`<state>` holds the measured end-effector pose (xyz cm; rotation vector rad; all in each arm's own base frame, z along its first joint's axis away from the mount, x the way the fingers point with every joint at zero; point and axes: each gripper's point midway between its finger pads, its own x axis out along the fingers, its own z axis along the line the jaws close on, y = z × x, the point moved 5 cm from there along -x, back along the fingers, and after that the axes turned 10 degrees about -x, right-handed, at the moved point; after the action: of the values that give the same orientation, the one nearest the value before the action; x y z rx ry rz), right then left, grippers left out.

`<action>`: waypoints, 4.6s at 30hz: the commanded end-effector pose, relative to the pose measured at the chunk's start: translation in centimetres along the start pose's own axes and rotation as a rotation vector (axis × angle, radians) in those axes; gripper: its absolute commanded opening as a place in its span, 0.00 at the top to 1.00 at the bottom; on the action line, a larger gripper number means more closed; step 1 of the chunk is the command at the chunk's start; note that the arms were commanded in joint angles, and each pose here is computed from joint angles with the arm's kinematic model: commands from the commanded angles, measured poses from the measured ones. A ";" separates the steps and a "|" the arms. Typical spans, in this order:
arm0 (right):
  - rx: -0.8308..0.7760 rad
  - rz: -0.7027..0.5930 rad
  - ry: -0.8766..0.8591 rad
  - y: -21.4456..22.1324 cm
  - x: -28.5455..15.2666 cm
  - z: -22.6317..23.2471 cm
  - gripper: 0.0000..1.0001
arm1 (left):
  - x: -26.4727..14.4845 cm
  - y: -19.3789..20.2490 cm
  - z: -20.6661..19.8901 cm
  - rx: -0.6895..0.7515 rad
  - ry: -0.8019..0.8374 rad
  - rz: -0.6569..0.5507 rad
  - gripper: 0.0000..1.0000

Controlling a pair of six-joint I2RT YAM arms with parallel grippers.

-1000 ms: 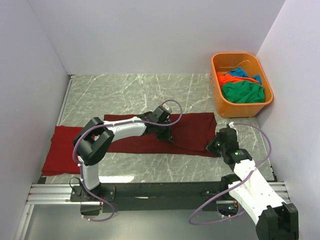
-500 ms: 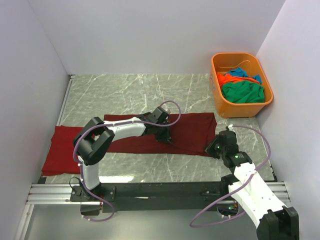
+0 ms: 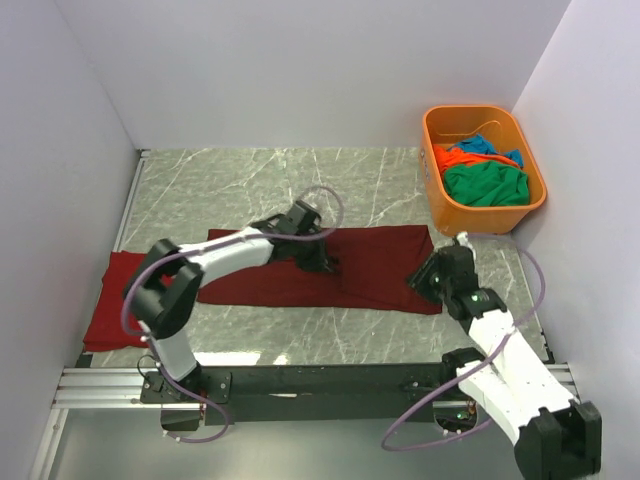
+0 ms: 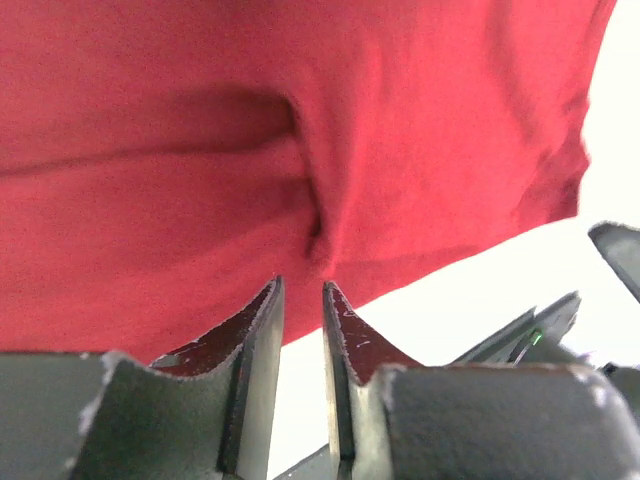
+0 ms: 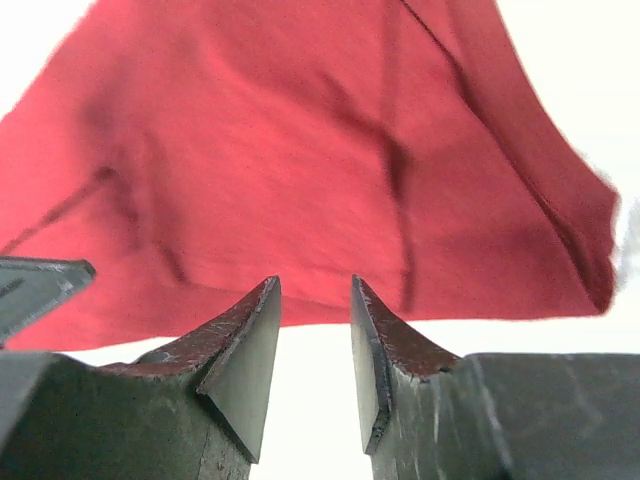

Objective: Fold and stack the t-shirts
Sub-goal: Fold the tshirt

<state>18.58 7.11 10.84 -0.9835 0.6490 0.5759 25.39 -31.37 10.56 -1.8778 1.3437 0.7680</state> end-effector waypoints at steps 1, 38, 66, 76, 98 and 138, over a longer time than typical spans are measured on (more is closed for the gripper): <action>-0.073 -0.090 -0.060 -4.0 -0.6 3.2 0.59 | -4.4 -4.4 0.5 -0.091 -0.019 -0.185 0.74; -0.542 0.191 -0.195 4.3 9.9 15.8 0.62 | -10.6 -20.7 25.3 -0.765 -0.610 -0.627 0.72; -0.579 0.260 -0.106 7.7 11.3 13.3 0.64 | -12.0 -22.6 24.4 -0.753 -0.443 -0.668 0.99; -0.568 0.280 -0.073 8.6 11.4 11.7 0.64 | -13.1 -23.5 24.6 -0.757 -0.367 -0.673 0.99; -0.566 0.204 -0.188 5.9 9.6 15.5 0.58 | -15.3 -26.4 25.1 -0.729 -0.272 -0.700 0.58; -0.324 0.183 0.186 -3.5 14.1 7.6 0.50 | -1.4 -3.4 13.1 -0.144 -0.500 -0.324 0.99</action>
<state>31.74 14.43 6.21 -1.2745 0.8038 0.7509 29.36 -19.74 6.33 -1.8624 0.6652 1.0137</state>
